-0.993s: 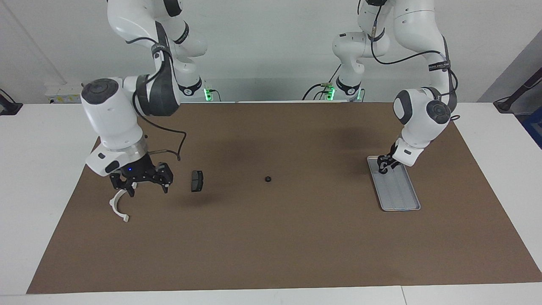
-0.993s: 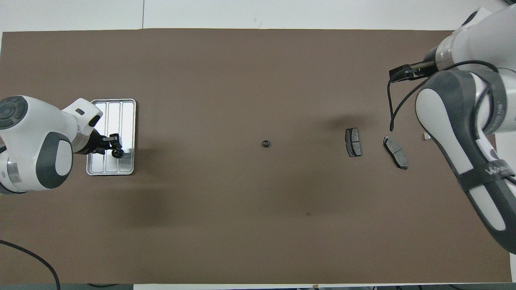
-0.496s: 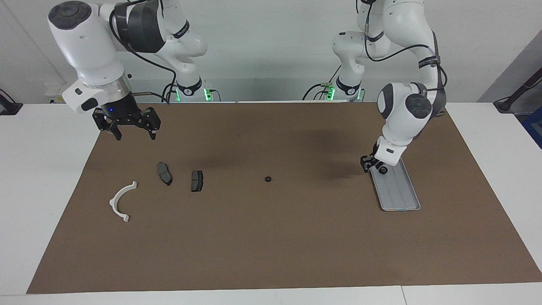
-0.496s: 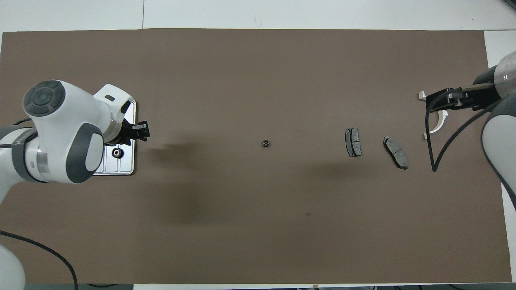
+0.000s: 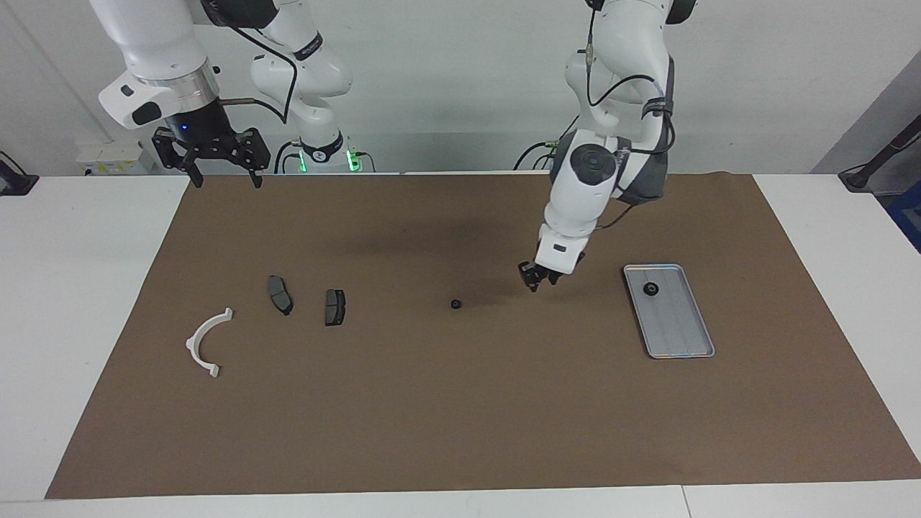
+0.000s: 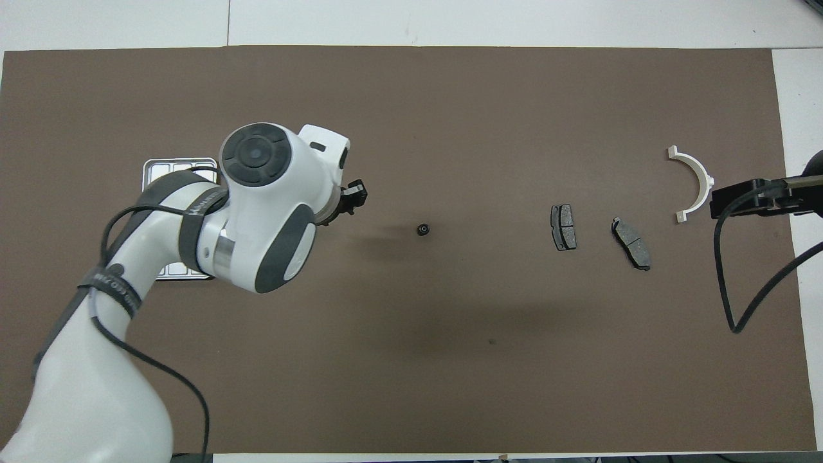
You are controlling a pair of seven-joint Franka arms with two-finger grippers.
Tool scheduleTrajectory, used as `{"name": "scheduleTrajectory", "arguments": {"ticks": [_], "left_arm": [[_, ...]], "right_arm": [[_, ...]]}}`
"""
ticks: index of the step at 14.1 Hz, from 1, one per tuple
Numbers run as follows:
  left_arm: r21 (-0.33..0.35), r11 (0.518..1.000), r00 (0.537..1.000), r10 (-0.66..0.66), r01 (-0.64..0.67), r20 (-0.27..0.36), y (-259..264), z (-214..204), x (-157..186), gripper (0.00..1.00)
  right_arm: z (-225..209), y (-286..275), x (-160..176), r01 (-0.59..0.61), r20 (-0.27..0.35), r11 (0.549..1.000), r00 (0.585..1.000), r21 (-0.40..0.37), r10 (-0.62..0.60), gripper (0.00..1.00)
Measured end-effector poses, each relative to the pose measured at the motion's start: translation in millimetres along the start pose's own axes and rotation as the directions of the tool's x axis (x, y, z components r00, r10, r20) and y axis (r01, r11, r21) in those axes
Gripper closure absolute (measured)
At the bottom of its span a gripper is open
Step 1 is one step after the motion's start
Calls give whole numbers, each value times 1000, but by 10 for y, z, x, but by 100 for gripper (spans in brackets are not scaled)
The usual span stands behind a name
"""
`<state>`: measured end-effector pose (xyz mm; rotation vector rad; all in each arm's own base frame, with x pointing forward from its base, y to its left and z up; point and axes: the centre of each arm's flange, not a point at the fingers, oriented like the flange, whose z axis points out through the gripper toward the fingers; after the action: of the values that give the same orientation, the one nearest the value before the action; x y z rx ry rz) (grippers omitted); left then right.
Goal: Pick bearing gear from pile to tray
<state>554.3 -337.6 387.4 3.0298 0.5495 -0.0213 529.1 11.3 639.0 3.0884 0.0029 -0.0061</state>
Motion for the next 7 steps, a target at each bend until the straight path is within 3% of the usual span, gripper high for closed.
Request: {"name": "scheduleTrajectory", "arguments": {"ticks": [4, 6, 7], "left_arm": [[7, 999, 999, -45, 45, 6, 796, 354, -293, 50], [57, 998, 999, -41, 39, 30, 966, 607, -420, 50], [72, 997, 999, -38, 35, 34, 1032, 706, -474, 45]], "right_arm": [[103, 6, 8, -4, 8, 1000, 1000, 6, 4, 0], [92, 6, 43, -4, -22, 1000, 1000, 9, 4, 0], [89, 11, 47, -6, -25, 1000, 1000, 12, 6, 0]]}}
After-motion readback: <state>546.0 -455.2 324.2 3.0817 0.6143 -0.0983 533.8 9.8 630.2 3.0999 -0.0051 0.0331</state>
